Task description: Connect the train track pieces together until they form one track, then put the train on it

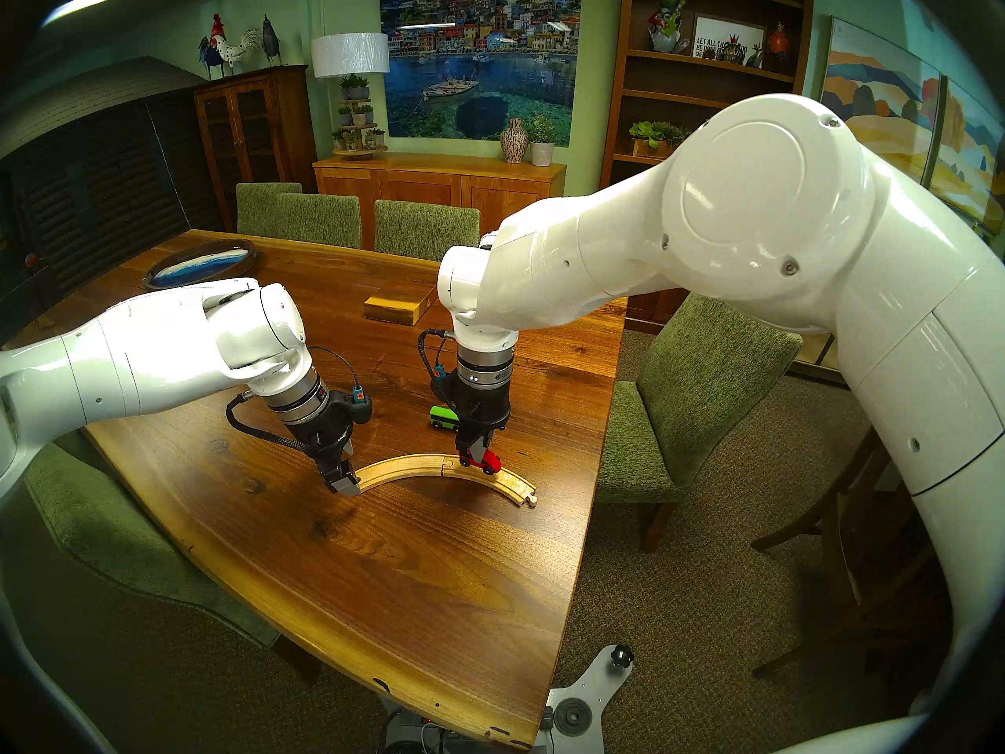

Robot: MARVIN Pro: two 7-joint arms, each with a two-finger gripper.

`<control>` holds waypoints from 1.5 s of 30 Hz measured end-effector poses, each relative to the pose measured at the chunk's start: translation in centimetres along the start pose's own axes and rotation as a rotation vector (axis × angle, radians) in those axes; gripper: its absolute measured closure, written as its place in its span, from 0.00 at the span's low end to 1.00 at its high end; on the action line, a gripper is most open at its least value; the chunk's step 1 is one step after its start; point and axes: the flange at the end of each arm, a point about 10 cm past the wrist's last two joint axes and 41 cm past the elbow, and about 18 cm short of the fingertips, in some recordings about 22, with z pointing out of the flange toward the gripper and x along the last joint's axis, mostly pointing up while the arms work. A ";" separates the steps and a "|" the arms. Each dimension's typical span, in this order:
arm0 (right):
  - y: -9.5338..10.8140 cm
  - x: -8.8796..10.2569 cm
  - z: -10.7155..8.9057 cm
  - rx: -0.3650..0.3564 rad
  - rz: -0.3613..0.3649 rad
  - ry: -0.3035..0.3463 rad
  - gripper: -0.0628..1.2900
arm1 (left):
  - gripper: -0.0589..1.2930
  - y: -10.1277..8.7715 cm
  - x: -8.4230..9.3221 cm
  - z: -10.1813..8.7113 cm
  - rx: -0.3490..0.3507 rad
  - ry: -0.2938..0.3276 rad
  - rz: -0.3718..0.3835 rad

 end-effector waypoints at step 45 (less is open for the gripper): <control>-0.6 3.3 1.1 -0.015 -0.152 -0.006 0.94 | 0.02 0.0 0.0 0.0 0.000 0.000 0.000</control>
